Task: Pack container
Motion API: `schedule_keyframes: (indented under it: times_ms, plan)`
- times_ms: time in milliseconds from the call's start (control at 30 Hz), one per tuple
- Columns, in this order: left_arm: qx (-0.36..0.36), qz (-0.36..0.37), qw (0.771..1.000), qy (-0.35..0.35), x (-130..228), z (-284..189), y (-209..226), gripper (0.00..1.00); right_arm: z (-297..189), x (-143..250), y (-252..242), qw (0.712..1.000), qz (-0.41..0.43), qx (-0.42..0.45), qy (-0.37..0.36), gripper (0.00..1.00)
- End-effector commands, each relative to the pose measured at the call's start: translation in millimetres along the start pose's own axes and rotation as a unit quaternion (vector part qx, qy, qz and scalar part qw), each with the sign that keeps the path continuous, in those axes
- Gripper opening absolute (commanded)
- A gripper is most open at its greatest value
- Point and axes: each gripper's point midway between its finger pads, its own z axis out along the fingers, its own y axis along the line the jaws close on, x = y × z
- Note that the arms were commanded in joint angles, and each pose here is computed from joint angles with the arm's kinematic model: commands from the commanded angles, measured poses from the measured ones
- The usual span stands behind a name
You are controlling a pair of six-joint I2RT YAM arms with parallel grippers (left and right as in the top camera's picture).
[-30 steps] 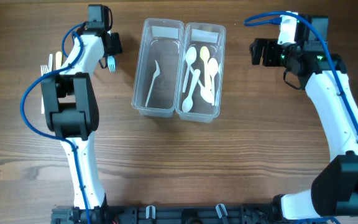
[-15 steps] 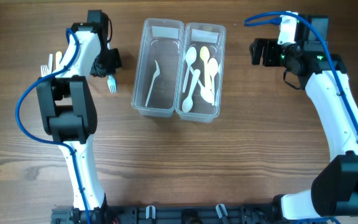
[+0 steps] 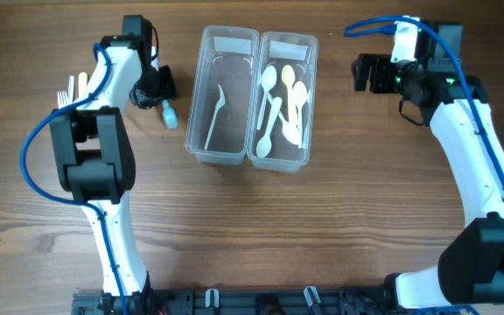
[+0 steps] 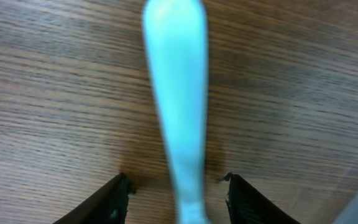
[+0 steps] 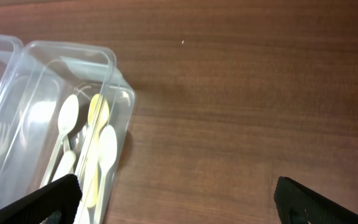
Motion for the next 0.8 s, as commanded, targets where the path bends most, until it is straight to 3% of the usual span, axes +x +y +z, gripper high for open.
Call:
schedule_keyframes:
  times_ms: [0, 133, 233, 567, 767]
  plan:
    - [0.011, -0.005, 1.0, -0.002, 1, -12, 2, 0.53, -4, -5, -1, 1.0, -0.007, 0.004, -0.009, 1.0]
    - [0.026, -0.001, 0.998, -0.053, -16, -46, -5, 0.55, -4, -5, -1, 1.0, -0.007, 0.004, -0.009, 1.0]
    - [0.029, -0.002, 0.998, -0.064, -22, -44, -7, 0.58, -4, -5, -1, 1.0, -0.007, 0.004, -0.009, 1.0]
    - [0.028, -0.061, 0.986, -0.153, -64, -53, -7, 0.56, -4, -5, -1, 1.0, -0.007, 0.004, -0.009, 1.0]
    - [0.011, -0.09, 0.984, -0.153, -65, -46, 1, 0.52, -4, -5, -1, 1.0, -0.007, 0.004, -0.009, 1.0]
